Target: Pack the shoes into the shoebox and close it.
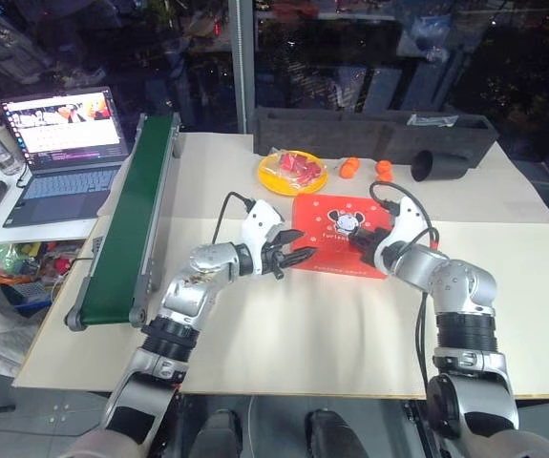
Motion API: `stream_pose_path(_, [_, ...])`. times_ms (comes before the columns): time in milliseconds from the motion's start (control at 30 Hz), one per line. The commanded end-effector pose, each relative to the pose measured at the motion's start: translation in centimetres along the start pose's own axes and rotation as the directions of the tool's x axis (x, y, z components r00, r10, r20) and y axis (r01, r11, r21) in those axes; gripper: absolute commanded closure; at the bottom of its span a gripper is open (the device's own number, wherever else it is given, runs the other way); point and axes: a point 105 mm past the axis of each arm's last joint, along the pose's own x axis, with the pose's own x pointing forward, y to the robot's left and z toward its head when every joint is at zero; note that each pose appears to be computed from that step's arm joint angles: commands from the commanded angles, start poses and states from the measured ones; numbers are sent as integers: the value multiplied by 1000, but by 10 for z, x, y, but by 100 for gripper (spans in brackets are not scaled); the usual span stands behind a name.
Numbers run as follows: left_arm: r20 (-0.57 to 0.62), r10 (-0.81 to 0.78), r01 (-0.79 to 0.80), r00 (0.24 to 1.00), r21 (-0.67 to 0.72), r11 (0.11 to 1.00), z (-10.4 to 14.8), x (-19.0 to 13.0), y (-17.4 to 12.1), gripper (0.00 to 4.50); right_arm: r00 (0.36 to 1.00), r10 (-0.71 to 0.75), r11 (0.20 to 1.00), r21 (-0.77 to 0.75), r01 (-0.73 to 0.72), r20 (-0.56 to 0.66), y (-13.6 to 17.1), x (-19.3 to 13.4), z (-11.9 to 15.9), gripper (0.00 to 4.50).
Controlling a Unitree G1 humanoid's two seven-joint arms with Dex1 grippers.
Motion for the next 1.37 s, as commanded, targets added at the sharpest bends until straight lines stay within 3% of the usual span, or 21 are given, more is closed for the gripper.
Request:
stream_pose_path(33, [74,174,-176,982,19,984,17,-11,23,212,970,96,968,-247,-39,224,17,-34,50,438])
stream_pose_path(100, [65,330,-324,942,-82,942,8,-22,49,212,960,108,905,-425,12,257,17,-51,53,438])
stream_pose_path(167, [47,466,-454,884,-150,878,-2,-38,71,212,970,59,785,-611,100,235,8,-60,41,438])
stream_pose_path(233, [51,542,-527,839,-171,833,-3,-49,82,212,973,9,728,-669,153,232,-2,-65,31,438])
stream_pose_path(367, [44,705,-685,708,-199,700,-7,-79,102,212,947,-41,770,-593,234,320,-6,-77,24,438])
stream_pose_path(500, [37,740,-721,672,-199,664,-11,-87,105,212,901,-171,762,-526,377,399,-24,-82,29,438])
stream_pose_path(733, [-24,827,-812,562,-209,545,-32,-108,117,212,716,-471,635,-366,681,514,-78,-109,41,438])
stream_pose_path(900, [-22,838,-828,546,-167,535,-36,-122,126,212,639,-532,562,-333,757,555,-95,-123,48,438])
stream_pose_path(1367, [-2,784,-766,621,-211,607,-36,-103,120,212,669,-538,577,-355,736,512,-100,-116,31,438])
